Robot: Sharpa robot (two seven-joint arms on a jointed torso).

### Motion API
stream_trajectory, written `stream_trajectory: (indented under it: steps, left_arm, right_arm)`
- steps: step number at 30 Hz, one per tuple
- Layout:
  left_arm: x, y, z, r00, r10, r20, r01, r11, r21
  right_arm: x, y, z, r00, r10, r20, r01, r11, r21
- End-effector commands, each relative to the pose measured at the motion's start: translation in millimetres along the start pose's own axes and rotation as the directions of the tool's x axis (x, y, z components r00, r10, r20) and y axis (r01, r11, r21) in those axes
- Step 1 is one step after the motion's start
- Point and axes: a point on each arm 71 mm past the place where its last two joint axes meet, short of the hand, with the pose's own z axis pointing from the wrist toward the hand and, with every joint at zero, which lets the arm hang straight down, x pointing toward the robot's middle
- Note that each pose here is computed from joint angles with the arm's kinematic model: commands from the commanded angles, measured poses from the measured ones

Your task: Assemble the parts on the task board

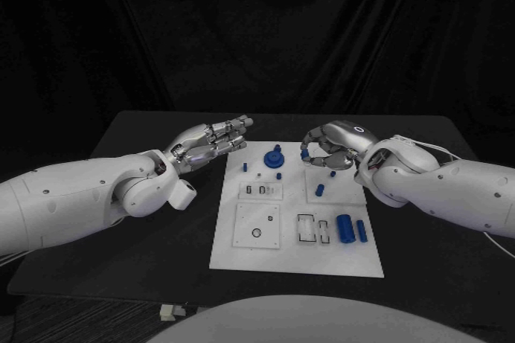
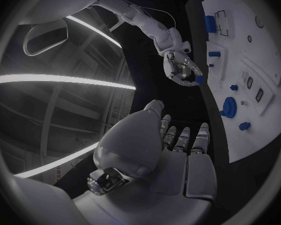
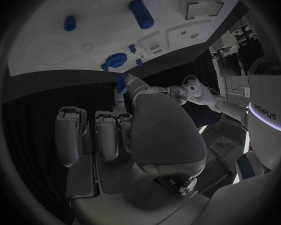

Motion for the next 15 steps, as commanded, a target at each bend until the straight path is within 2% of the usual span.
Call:
stream_trajectory:
  steps: [1, 7, 15]
  left_arm:
    - [2.2, -0.4, 1.4, 1.0, -0.01, -0.014, 0.01, 1.0, 0.007]
    - [3.4, -0.3, 2.7, 1.0, -0.011, -0.018, 0.011, 1.0, 0.007]
    - [3.7, -0.3, 2.8, 1.0, -0.011, -0.018, 0.011, 1.0, 0.005]
  right_arm:
    - [8.7, 10.9, 5.6, 0.999, -0.033, -0.037, 0.033, 0.999, 0.006]
    - [26.0, 28.4, 13.5, 0.996, -0.062, -0.066, 0.063, 0.998, 0.009]
    - [43.9, 40.3, 14.6, 0.993, -0.075, -0.096, 0.078, 0.996, 0.036]
